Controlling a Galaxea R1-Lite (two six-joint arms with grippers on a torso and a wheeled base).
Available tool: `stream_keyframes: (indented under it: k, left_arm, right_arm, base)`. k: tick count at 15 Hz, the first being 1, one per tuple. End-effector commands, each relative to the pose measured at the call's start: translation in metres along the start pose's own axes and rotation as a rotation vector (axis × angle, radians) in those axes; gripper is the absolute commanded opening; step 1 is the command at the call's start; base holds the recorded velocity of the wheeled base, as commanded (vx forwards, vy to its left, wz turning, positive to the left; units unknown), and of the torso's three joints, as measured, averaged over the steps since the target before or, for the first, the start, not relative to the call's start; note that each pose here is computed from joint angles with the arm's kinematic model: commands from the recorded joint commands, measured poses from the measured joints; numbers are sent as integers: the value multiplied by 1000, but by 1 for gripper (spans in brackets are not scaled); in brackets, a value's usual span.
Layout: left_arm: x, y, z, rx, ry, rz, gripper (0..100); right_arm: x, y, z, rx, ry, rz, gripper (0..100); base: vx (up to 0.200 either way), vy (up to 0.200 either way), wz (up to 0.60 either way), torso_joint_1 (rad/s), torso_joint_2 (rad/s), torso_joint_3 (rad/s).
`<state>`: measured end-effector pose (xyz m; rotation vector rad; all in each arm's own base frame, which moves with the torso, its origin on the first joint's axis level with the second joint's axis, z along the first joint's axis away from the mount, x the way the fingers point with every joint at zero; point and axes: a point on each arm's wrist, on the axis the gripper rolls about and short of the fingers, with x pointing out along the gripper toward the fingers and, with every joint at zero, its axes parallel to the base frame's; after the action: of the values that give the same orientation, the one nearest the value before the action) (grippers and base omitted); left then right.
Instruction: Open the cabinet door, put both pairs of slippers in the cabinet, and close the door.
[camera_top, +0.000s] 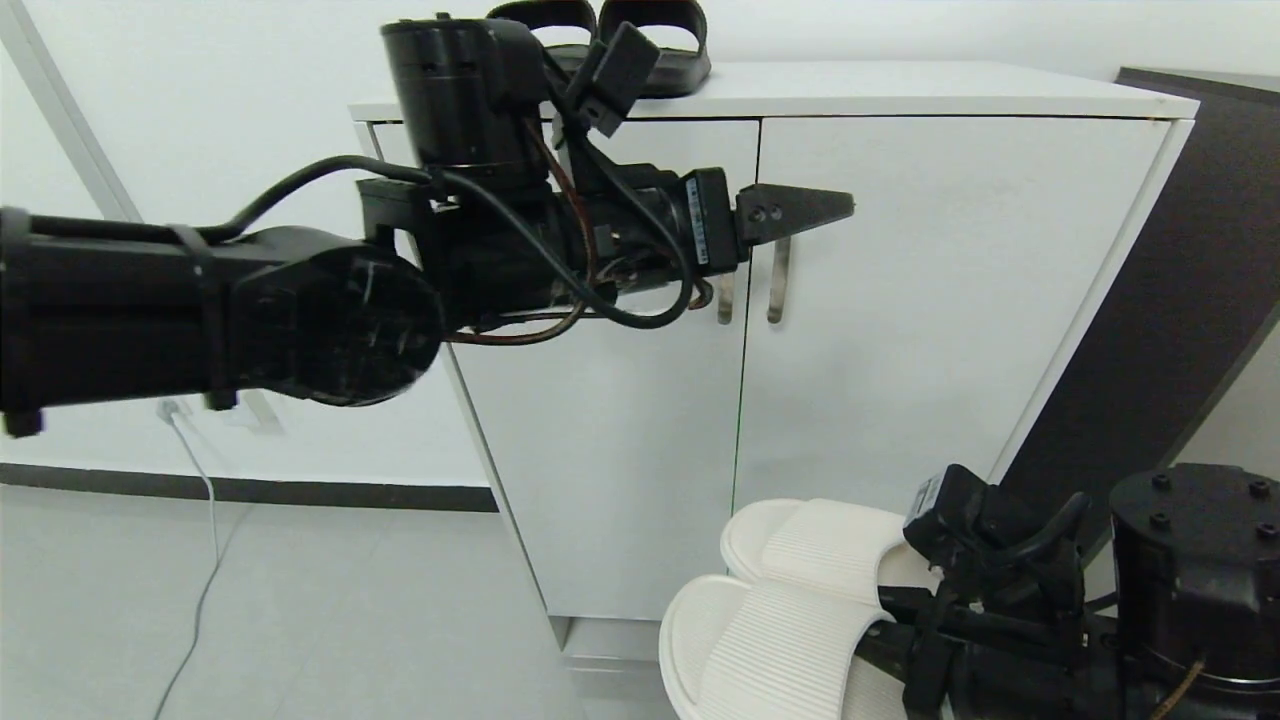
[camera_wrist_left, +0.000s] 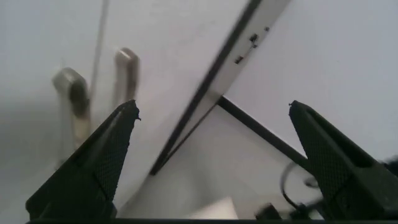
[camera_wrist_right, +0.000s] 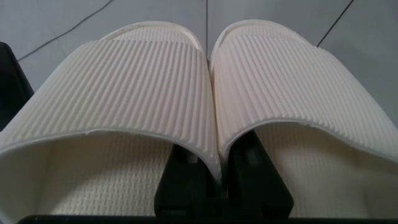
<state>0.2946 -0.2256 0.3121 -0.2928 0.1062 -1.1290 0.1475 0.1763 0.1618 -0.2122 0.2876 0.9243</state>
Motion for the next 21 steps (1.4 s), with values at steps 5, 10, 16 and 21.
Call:
stream_keyframes:
  k: [5, 10, 16, 21]
  left_arm:
    - [42, 29, -19, -16, -9, 129, 100]
    - [42, 29, -21, -19, -3, 132, 100]
    - [37, 29, -27, -29, 18, 137, 0]
    - [25, 7, -34, -24, 26, 102, 0]
  right_arm:
    - [0, 0, -2, 0, 8, -2, 0]
    - [0, 0, -2, -2, 7, -1, 0]
    - [-1, 1, -6, -5, 19, 14, 0]
    - [-10, 5, -9, -9, 9, 105, 0]
  base:
    - [0, 0, 0, 0, 0, 0]
    - [0, 0, 0, 0, 0, 0]
    - [0, 0, 0, 0, 0, 0]
    - [0, 0, 0, 0, 0, 0]
